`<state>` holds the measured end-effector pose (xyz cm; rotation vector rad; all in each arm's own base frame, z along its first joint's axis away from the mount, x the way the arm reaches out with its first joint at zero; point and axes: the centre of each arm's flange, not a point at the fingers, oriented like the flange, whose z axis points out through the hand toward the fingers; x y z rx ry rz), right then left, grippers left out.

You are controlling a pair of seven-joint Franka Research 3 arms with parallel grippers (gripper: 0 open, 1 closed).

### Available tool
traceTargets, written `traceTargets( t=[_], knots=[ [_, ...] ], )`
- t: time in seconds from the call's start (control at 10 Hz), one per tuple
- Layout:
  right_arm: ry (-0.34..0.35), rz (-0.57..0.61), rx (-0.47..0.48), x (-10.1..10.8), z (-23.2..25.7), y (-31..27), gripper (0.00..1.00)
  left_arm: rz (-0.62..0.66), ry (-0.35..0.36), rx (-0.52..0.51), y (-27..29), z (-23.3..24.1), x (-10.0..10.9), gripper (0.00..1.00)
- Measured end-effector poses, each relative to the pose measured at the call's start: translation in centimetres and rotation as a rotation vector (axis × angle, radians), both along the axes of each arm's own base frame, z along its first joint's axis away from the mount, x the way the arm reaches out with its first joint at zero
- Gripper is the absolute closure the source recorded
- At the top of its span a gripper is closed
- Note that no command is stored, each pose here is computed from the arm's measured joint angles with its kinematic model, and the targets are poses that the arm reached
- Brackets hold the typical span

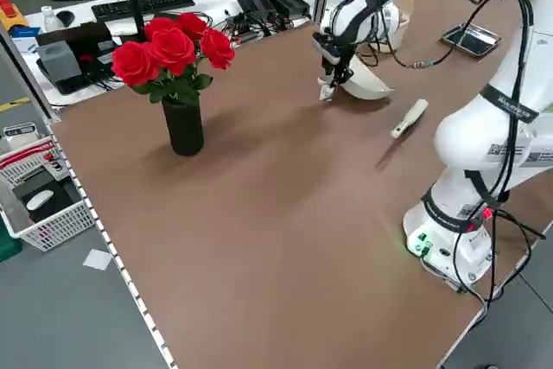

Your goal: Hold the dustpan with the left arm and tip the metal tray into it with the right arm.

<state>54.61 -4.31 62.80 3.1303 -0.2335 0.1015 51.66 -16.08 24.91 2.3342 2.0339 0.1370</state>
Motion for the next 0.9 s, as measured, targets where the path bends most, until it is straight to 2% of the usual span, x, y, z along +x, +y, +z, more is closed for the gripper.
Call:
traceTargets(
  t=[0.3,0.6,0.9],
  knots=[
    [-0.008,0.0,-0.001,0.1,0.1,0.0,0.0,0.015,0.039,-0.013,-0.1,0.3,0.3,0.68],
    [-0.008,0.0,-0.001,0.1,0.0,0.0,0.0,0.049,0.079,-0.014,0.1,-1.8,0.0,0.68],
    [-0.005,0.001,0.0,0.1,0.0,0.2,0.0,0.064,0.091,-0.016,0.1,-2.6,0.0,0.68]
  ],
)
